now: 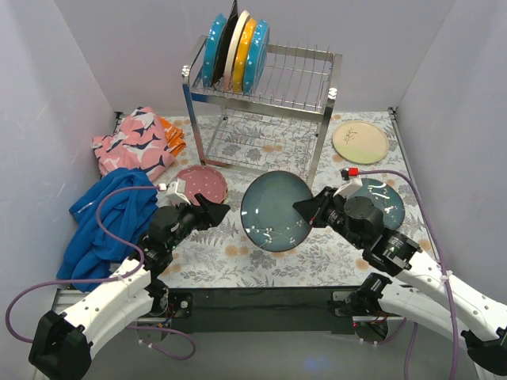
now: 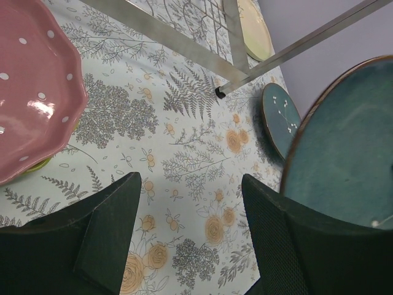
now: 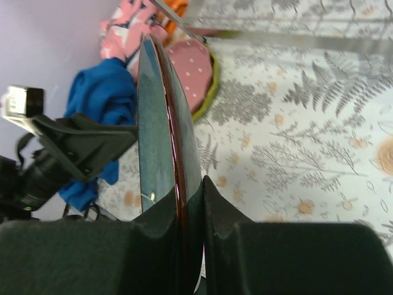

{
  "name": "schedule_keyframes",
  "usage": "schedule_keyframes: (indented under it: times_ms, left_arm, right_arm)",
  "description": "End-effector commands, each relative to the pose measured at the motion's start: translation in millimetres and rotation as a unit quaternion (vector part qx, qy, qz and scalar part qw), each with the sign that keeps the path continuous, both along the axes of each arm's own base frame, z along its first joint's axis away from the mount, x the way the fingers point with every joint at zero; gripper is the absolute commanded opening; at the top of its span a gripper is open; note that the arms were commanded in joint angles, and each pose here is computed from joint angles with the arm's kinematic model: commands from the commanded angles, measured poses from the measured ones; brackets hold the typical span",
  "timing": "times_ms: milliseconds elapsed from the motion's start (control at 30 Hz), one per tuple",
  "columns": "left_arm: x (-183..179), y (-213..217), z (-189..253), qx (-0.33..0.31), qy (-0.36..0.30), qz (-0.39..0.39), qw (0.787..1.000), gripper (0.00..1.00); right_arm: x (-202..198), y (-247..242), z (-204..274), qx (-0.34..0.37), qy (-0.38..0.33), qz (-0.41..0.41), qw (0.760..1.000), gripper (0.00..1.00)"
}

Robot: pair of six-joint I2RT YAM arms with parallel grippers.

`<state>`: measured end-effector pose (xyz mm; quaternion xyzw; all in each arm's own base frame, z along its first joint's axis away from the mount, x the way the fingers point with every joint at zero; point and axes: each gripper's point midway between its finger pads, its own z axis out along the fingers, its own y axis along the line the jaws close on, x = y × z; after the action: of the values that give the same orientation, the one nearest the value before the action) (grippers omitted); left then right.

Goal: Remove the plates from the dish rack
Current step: Unload the plate from the dish rack, then place the plate at the center of the board.

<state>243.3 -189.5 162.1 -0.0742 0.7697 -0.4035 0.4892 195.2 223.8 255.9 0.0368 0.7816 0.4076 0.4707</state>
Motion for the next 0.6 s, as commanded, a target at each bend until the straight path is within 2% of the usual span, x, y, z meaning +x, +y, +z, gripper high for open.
schedule_keyframes:
  times_ms: [0,233,367,567]
  left_arm:
    - [4.0,2.1,3.4,0.008,-0.008,0.009,1.0,0.65]
    - [4.4,1.6,0.7,0.011,-0.004,0.008,1.0,0.65]
    - [4.5,1.2,-0.3,0.011,-0.003,0.007,1.0,0.65]
    - [4.3,0.5,-2.4,0.013,0.0,0.006,1.0,0.65]
  right_arm:
    - [7.6,-3.2,52.8,0.123,-0.039,-0.031,0.991,0.01]
    - [30.2,-46.3,-2.1,0.064,0.0,-0.123,0.99,0.01]
    - [49.7,-86.2,-25.5,0.065,0.024,-0.16,0.985,0.01]
    - [55.2,-128.9,-44.5,0.061,0.037,-0.198,0.977,0.01]
